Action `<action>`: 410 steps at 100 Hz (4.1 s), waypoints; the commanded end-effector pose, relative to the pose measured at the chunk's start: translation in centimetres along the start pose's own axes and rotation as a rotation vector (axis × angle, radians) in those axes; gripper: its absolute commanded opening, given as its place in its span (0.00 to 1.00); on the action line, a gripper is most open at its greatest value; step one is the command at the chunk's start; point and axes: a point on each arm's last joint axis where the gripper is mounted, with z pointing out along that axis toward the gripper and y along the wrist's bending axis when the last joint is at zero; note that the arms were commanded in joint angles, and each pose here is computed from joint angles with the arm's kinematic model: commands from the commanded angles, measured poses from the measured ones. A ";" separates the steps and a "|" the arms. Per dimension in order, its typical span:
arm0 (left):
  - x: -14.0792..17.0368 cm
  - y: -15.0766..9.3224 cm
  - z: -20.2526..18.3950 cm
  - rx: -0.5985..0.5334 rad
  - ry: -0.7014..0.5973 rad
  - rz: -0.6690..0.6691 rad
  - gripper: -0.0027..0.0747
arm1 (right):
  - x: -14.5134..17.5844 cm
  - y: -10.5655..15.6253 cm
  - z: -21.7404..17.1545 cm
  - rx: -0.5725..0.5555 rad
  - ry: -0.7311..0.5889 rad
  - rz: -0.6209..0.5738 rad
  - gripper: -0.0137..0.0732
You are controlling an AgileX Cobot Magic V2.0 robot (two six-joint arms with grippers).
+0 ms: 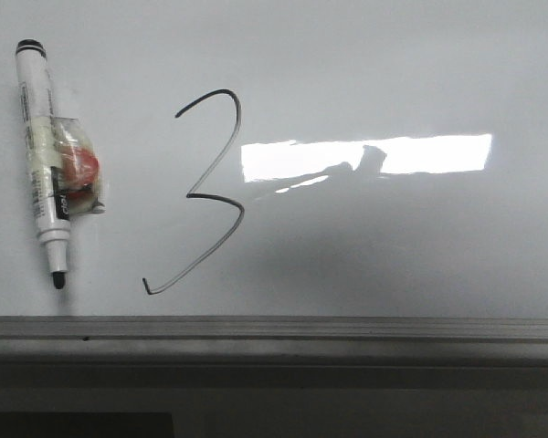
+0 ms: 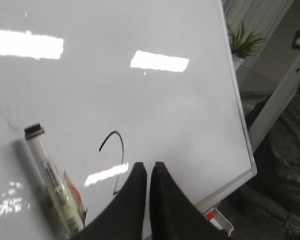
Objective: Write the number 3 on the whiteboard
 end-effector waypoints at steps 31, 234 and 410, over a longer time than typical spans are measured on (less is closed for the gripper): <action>-0.6 -0.3 -5.6 0.000 -0.124 0.396 0.01 | 10.8 1.2 -7.0 0.190 -0.420 -0.018 0.11; 9.9 7.6 -4.5 -0.794 0.036 0.219 0.01 | 16.8 2.2 -8.9 0.206 -0.543 -0.030 0.11; 9.9 7.6 -4.5 -0.794 0.036 0.219 0.01 | 25.4 -1.8 -7.4 1.112 -0.260 0.208 0.11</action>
